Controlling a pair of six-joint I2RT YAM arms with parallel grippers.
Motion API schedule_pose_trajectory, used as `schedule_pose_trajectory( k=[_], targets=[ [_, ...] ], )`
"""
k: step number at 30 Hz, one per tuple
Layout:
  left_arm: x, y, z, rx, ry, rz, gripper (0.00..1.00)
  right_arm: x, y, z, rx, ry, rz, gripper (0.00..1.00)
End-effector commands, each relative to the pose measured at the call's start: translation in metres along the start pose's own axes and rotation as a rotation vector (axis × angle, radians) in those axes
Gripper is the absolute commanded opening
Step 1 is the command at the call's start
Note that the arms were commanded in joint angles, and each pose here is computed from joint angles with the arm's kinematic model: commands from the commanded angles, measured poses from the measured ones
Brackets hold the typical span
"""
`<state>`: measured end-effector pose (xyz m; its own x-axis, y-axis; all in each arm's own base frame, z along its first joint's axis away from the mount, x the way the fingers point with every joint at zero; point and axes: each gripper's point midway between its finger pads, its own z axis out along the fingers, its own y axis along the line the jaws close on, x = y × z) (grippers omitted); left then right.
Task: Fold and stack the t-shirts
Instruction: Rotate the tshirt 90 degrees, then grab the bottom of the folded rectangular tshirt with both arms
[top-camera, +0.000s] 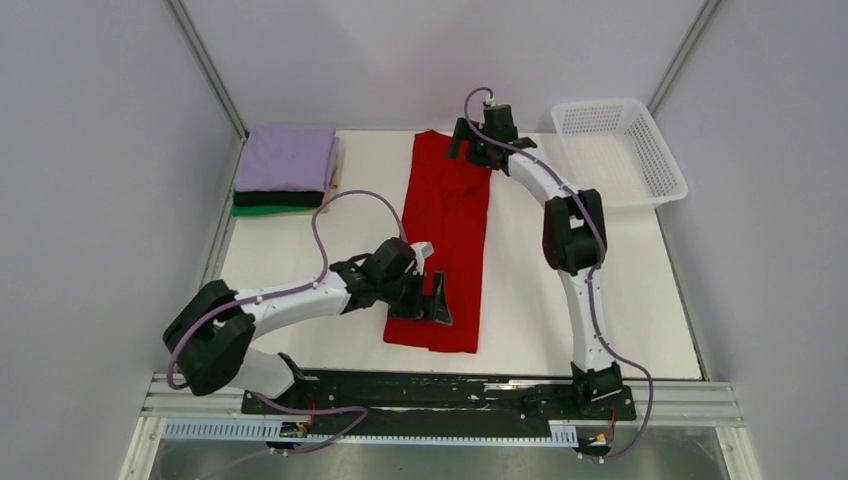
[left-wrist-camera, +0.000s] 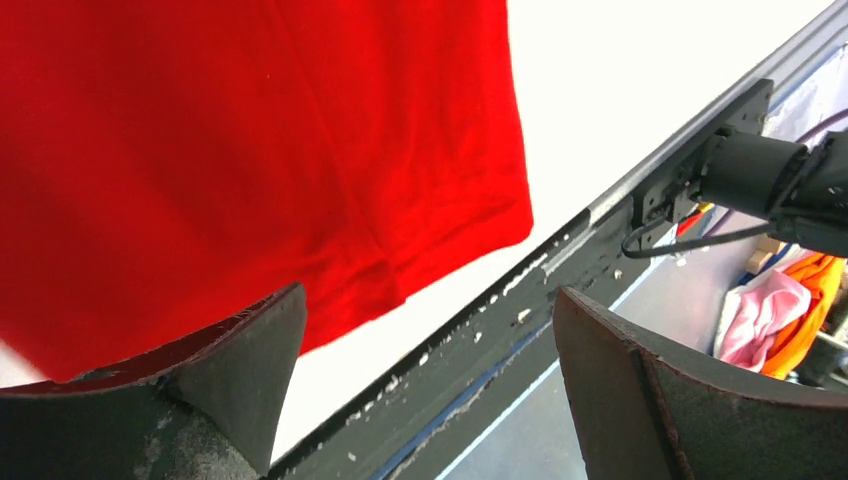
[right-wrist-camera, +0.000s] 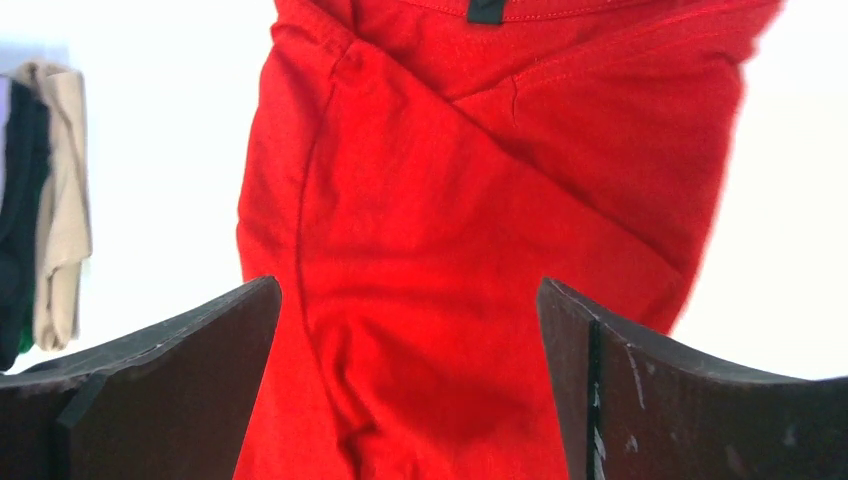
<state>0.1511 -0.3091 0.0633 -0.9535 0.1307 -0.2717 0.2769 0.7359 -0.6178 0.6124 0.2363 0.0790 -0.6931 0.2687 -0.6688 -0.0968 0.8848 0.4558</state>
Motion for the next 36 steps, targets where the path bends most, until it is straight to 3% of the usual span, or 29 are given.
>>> schedule_pose_trajectory(
  k=[1, 5, 13, 20, 25, 31, 36],
  targets=[
    [-0.019, -0.006, -0.043, -0.068, -0.127, 0.087, 1.0, -0.076, 0.043, -0.091, -0.049, -0.202, -0.095, 1.0],
    [-0.013, 0.024, -0.07, -0.199, -0.19, 0.057, 1.0, -0.055, 0.048, -0.143, -0.051, -0.178, -0.067, 1.0],
    [0.01, 0.075, -0.084, -0.283, -0.188, -0.065, 0.98, 0.119, 0.033, -0.242, -0.065, 0.124, 0.169, 0.99],
    [0.031, 0.079, -0.065, -0.229, -0.112, -0.104, 0.79, 0.239, 0.04, -0.298, -0.127, 0.365, 0.258, 0.92],
    [0.038, 0.088, -0.057, -0.242, -0.084, -0.112, 0.65, 0.28, 0.04, -0.324, -0.151, 0.467, 0.274, 0.87],
    [0.038, 0.1, -0.049, -0.276, -0.089, -0.11, 0.59, 0.317, 0.034, -0.34, -0.115, 0.617, 0.285, 0.8],
    [0.038, 0.099, -0.041, -0.261, -0.078, -0.115, 0.42, 0.341, 0.041, -0.347, -0.12, 0.708, 0.265, 0.73]
  ],
)
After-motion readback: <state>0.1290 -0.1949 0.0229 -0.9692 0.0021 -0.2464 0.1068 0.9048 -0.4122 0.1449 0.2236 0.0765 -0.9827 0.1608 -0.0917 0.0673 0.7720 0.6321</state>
